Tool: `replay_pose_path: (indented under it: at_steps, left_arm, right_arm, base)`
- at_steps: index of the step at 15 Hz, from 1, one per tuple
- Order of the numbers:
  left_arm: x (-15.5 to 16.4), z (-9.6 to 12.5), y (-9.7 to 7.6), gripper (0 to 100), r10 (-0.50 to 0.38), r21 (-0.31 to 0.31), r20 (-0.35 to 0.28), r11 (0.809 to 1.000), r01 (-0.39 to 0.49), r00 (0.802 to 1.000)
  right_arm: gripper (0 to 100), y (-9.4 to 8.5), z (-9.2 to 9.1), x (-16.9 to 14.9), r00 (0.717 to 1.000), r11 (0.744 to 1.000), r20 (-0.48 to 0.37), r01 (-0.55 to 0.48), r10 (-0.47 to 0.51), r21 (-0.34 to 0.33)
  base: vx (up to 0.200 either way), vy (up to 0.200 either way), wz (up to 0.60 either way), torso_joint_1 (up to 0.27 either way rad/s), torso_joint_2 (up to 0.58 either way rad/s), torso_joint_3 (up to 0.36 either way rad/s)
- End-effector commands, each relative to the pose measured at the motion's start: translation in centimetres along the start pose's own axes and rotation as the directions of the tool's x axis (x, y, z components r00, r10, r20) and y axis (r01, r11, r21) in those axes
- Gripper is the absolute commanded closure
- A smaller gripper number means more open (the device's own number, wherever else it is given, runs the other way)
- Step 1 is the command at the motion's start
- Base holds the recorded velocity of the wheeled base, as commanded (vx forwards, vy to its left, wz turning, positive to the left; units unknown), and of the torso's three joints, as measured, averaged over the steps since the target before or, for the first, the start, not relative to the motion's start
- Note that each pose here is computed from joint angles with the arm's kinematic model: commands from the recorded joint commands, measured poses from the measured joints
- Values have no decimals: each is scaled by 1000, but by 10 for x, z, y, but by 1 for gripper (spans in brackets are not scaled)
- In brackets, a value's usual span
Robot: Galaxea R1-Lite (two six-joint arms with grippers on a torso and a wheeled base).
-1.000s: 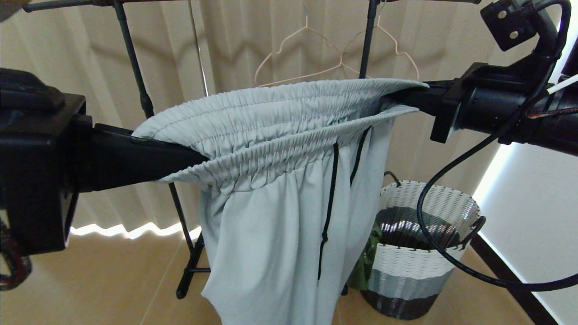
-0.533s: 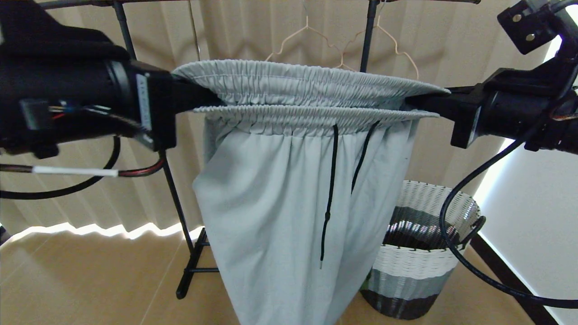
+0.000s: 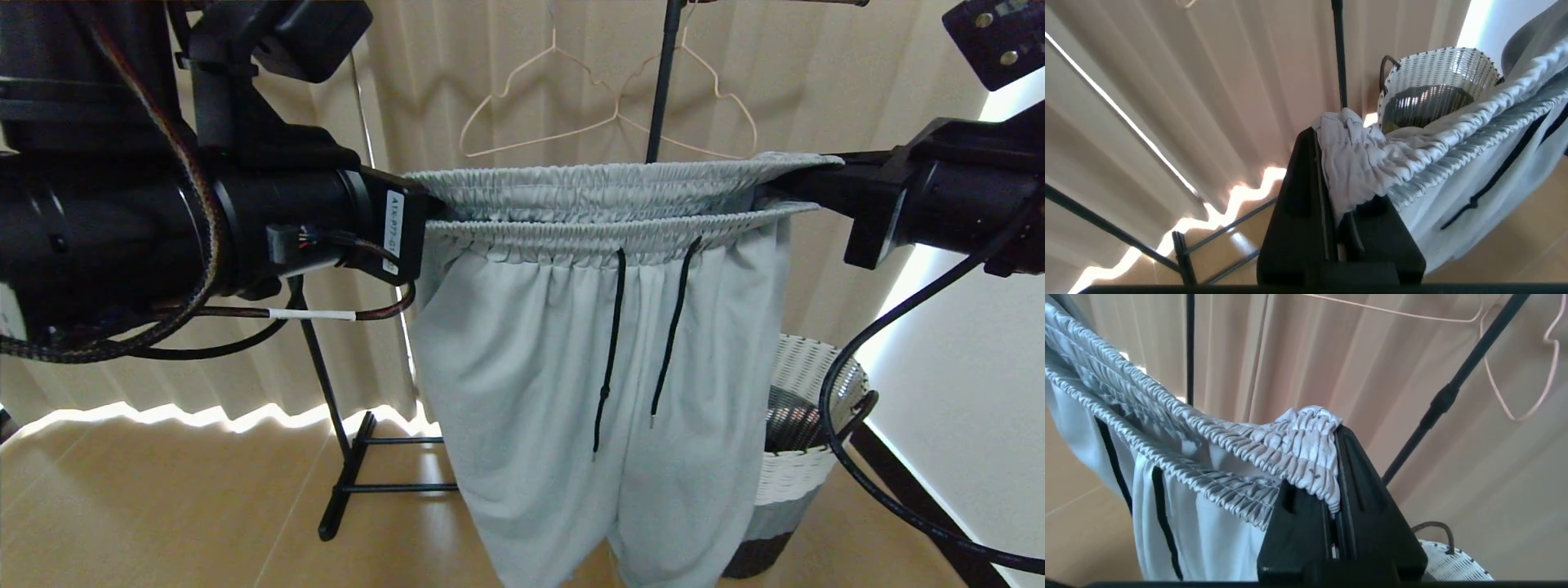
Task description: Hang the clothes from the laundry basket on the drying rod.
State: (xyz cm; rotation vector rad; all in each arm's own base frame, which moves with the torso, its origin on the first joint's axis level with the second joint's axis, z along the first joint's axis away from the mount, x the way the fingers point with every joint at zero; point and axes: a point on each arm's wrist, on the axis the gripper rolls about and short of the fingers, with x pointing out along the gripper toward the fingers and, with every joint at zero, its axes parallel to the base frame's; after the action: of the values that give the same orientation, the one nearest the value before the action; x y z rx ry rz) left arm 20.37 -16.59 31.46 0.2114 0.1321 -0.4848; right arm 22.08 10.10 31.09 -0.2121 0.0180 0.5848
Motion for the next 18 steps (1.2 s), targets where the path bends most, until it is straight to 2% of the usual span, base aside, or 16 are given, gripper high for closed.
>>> replay_pose_path:
  at_steps: [1,3,9,10,14,18]
  left_arm:
    - [-5,7,3,100,6,-6,30,1000,-5,1000]
    - [-15,11,5,100,7,-12,53,1000,-7,999]
    - [-17,11,5,100,4,-14,54,1000,-4,999]
    - [-18,11,6,100,6,-15,55,1000,-5,998]
    - [-13,3,7,100,15,-11,23,1000,-15,1000]
    - [4,-7,22,100,86,-2,-26,996,-86,996]
  right_arm:
    - [100,0,3,-3,1000,1000,15,1,-1,-3]
    - [100,0,9,-9,999,1000,39,4,-4,-7]
    - [100,0,7,-9,1000,1000,26,1,-1,-5]
    - [0,1,6,-10,1000,1000,24,1,-1,-4]
    - [0,9,-10,-33,1000,1000,3,-16,16,1]
    - [0,18,-12,-60,993,994,46,-105,105,-6]
  base:
    - [0,0,0,0,0,0]
    - [0,0,0,0,0,0]
    - [0,0,0,0,0,0]
    - [0,0,0,0,0,0]
    - [0,0,0,0,0,0]
    - [0,0,0,0,0,0]
